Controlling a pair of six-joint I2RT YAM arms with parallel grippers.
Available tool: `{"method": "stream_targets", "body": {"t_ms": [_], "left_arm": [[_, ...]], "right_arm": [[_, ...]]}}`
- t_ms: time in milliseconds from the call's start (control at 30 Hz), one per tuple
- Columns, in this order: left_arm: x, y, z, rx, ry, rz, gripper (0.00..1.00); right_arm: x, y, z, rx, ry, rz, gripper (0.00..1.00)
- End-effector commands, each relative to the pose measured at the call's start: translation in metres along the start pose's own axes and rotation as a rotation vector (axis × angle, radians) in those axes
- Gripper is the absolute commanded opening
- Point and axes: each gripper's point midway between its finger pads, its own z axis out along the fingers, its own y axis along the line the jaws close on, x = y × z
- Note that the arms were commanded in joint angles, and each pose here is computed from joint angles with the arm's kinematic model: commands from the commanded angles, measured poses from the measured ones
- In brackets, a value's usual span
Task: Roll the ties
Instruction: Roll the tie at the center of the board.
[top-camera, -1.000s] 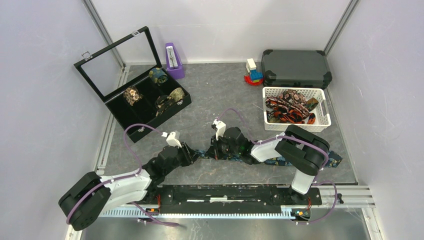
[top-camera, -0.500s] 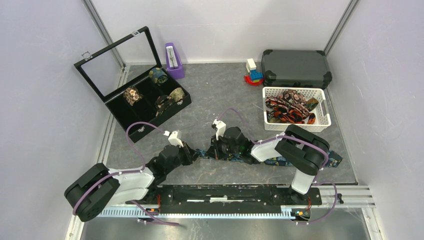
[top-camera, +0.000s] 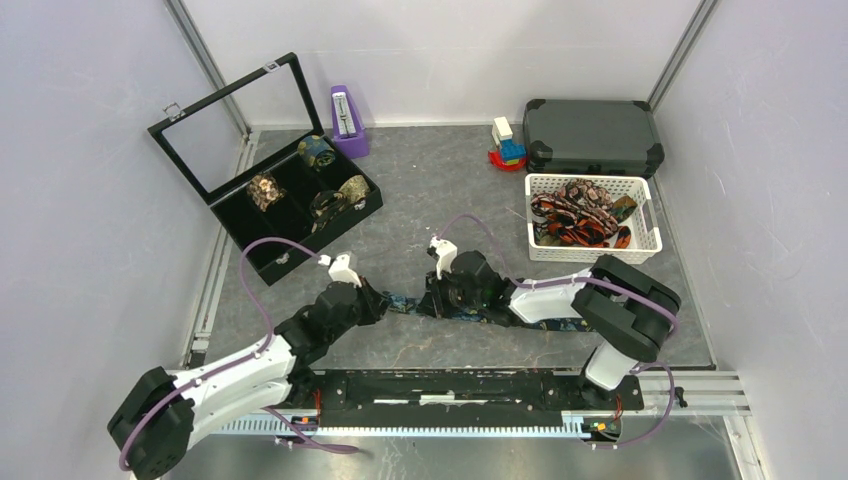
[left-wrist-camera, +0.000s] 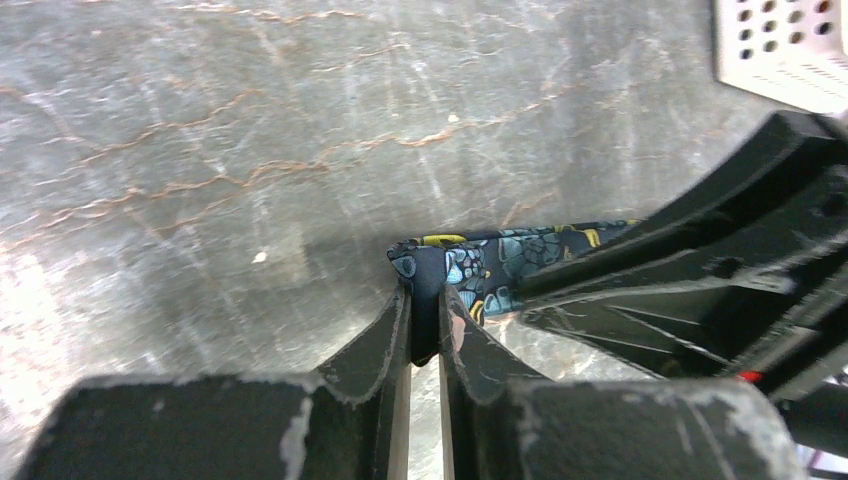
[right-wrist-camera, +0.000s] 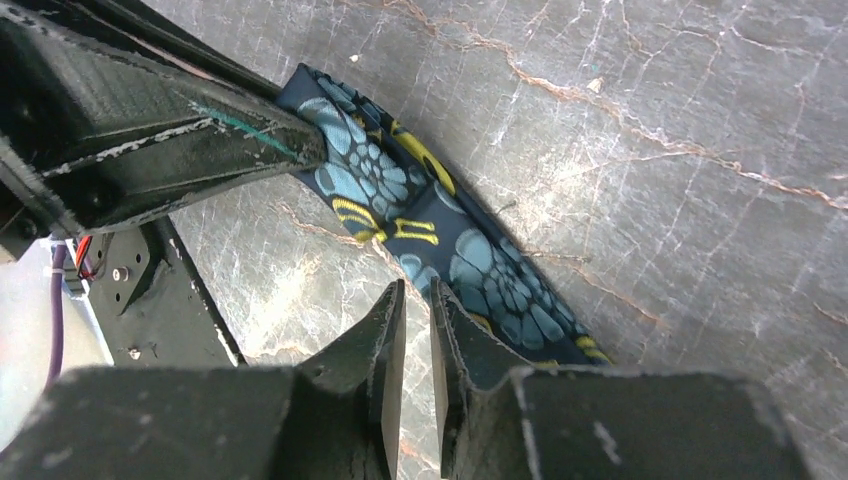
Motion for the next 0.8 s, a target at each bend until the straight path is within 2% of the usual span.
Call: {"method": "stream_targets", "body": {"t_ms": [0, 400, 767], "left_arm": [[-0.002, 0.022, -0.006, -0.146, 0.018, 0.054, 0.02], [-0.009, 0.014, -0.011, -0.234, 0.022, 0.142, 0.02], [-0.015, 0.001, -0.015, -0.221, 0.01, 0.162, 0.02]], "right_arm": [[-0.021, 0.011, -0.004, 0.001, -0.037, -0.021, 0.2], [-0.034, 0.029, 0.027, -0.026, -0.03, -0.017, 0.1], [-0.03, 0.034, 0.049, -0.047, -0.012, 0.001, 0.06]]}}
